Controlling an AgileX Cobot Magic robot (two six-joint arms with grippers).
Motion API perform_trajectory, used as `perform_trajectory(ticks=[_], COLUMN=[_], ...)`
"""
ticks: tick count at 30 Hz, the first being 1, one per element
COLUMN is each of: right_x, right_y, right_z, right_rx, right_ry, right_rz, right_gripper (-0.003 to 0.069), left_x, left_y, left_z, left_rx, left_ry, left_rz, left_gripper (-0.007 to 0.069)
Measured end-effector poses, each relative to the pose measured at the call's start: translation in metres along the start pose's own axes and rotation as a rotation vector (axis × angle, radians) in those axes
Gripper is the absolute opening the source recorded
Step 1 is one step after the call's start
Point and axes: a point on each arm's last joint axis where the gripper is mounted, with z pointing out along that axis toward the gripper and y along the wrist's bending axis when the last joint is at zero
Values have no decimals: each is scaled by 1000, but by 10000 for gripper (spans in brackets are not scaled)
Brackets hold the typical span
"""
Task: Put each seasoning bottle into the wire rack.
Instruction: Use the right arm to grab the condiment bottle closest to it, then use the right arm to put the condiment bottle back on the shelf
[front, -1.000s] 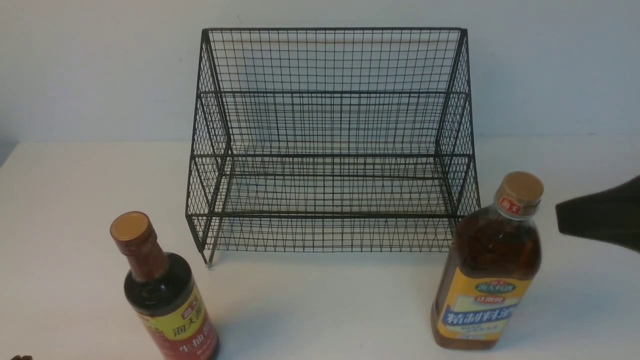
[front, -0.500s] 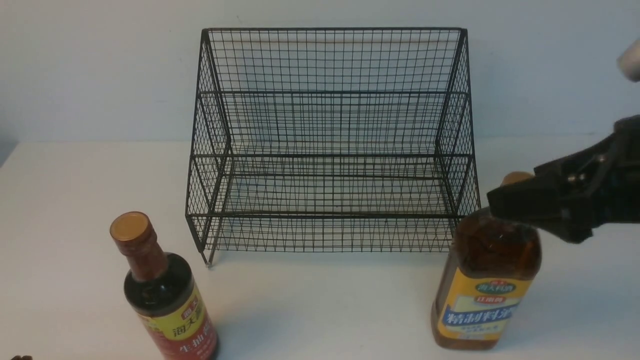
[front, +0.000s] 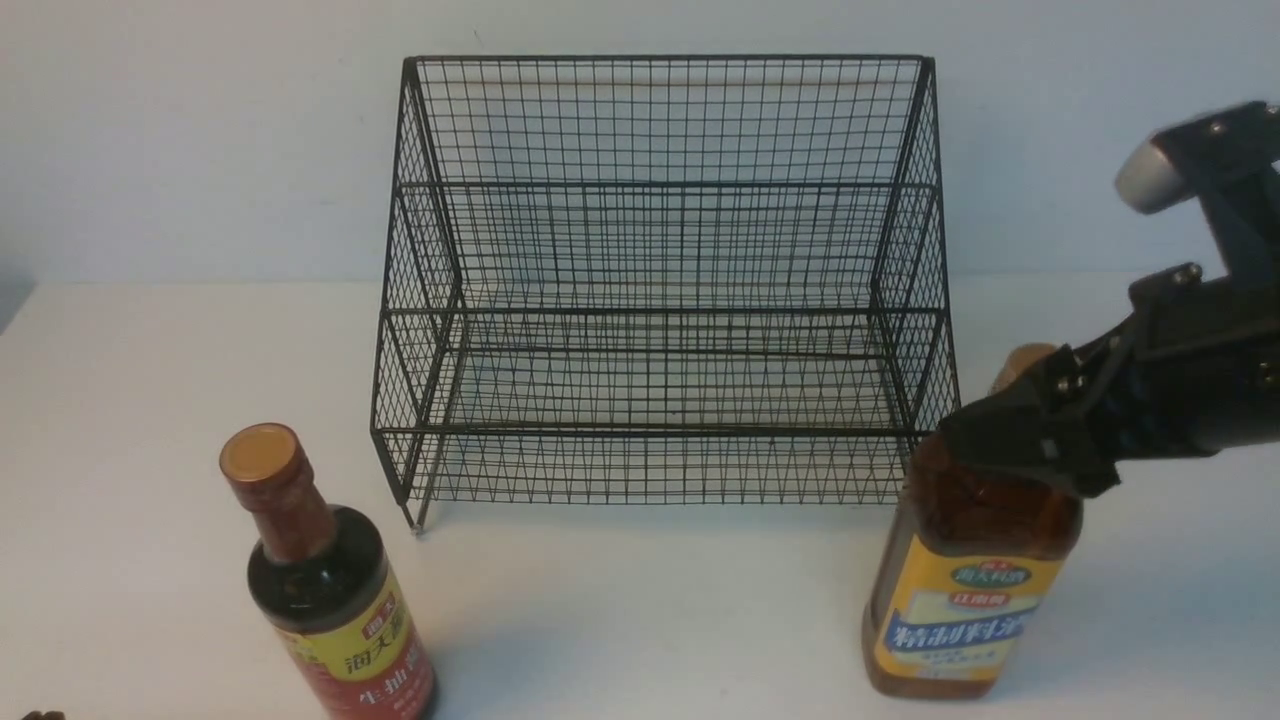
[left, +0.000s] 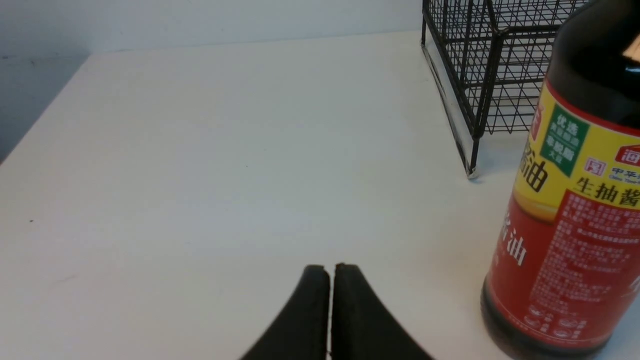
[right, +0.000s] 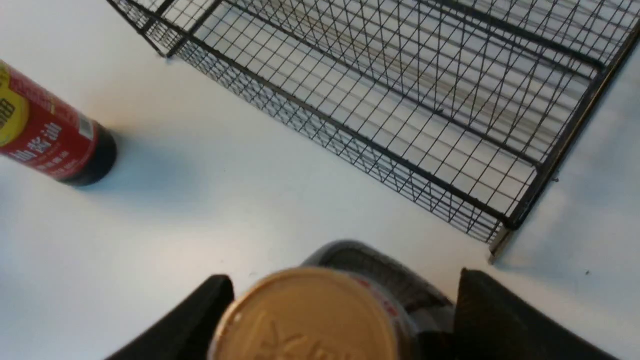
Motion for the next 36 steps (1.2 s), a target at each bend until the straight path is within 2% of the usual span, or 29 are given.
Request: perform_trajectory(ticks=[3,5,11,18,21,30,36], right_x=[-1,-3,-5,-22,-40,-95,-132], right_y=[-2,-2,1,15,22,36,32], right_z=[-1,-3,-9,-35,-56,-115,-116], right_rx=[24,37,15,-84,-87,-12,-19], right_ry=[-1,-10,24,148,101,-135,-225], right_rz=[-33,-48,-71,-120,-147,-235,-151], right_gripper=[379,348,349,321,321,321,321], left_x=[0,0,0,0,0,0,0], left_y=[0,0,0,0,0,0,0], left_z=[0,0,0,0,0,0,0], left_rx=[0,0,0,0,0,0,0], left_ry=[0,0,0,0,0,0,0], left_rz=[0,0,0,0,0,0,0], left_gripper=[-5,-5,-5,-5,-5,-5,-5])
